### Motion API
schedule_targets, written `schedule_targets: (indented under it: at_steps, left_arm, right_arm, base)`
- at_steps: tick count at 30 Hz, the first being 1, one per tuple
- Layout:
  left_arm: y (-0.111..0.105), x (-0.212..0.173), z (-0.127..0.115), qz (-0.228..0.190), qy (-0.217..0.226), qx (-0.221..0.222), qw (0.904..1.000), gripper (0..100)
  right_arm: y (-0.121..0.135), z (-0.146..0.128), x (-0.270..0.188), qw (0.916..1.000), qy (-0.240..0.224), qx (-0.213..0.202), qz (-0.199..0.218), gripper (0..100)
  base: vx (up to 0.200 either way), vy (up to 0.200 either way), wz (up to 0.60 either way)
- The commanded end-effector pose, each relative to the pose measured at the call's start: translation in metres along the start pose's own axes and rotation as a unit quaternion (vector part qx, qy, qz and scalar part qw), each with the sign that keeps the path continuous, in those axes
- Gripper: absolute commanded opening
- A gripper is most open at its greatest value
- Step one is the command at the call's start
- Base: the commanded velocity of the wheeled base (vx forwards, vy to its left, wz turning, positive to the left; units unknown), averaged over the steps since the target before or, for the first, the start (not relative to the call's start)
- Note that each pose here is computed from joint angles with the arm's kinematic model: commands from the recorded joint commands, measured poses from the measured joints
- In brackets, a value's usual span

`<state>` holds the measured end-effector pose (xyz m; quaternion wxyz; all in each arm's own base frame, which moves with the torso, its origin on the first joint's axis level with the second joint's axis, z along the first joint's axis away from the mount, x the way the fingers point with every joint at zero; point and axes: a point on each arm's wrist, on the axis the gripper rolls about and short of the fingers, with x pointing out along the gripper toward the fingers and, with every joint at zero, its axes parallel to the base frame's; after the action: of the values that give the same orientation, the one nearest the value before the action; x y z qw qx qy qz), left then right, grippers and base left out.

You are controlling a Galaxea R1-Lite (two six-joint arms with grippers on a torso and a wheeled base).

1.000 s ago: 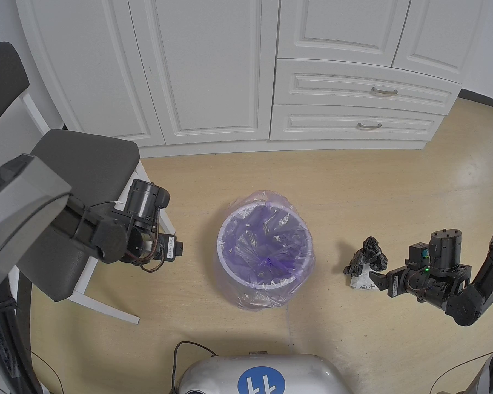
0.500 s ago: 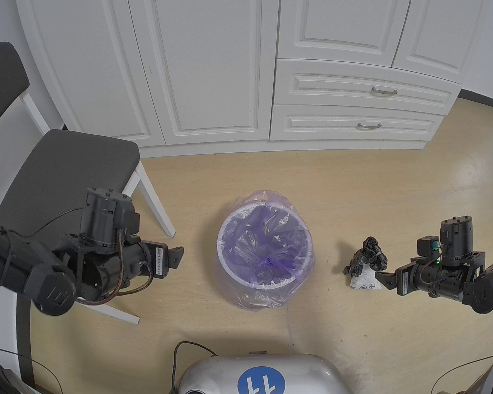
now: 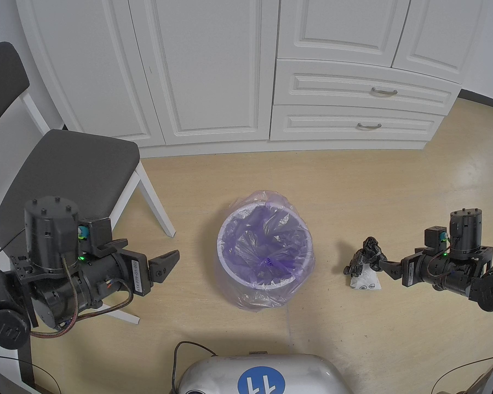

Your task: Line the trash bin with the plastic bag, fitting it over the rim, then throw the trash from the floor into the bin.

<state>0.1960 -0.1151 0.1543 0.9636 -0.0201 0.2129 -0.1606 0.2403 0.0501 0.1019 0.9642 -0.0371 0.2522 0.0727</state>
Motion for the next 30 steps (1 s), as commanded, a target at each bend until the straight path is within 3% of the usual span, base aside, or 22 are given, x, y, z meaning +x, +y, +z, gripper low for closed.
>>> schedule_targets:
  at_steps: [1, 9, 15, 18, 22, 30]
  left_arm:
    - [0.002, -0.026, 0.011, -0.015, -0.047, -0.017, 0.9987, 100]
    - [0.004, -0.028, 0.012, -0.014, -0.050, -0.017, 0.9985, 100]
    - [0.000, -0.024, 0.009, -0.020, -0.040, -0.006, 0.9990, 100]
    - [-0.003, -0.026, 0.008, -0.026, -0.040, -0.002, 0.9988, 100]
    - [-0.002, -0.030, 0.011, -0.025, -0.051, -0.005, 0.9984, 100]
    - [0.000, -0.035, 0.014, -0.021, -0.063, 0.009, 0.9977, 100]
  right_arm:
    - [0.004, 0.002, -0.006, 1.0000, 0.003, -0.006, -0.002, 100]
    - [0.020, 0.018, -0.001, 0.9993, 0.029, -0.020, 0.014, 100]
    - [0.060, 0.091, 0.022, 0.9974, 0.044, -0.032, 0.047, 100]
    - [0.087, 0.106, 0.039, 0.9966, 0.055, -0.014, 0.060, 100]
    - [0.105, 0.085, 0.062, 0.9933, 0.096, -0.003, 0.064, 100]
    - [0.111, 0.058, 0.087, 0.9884, 0.141, -0.014, 0.053, 100]
  base:
    - [0.000, 0.000, 0.00]
    - [0.000, 0.000, 0.00]
    - [0.000, 0.000, 0.00]
    - [0.000, 0.000, 0.00]
    - [0.000, 0.000, 0.00]
    - [0.000, 0.000, 0.00]
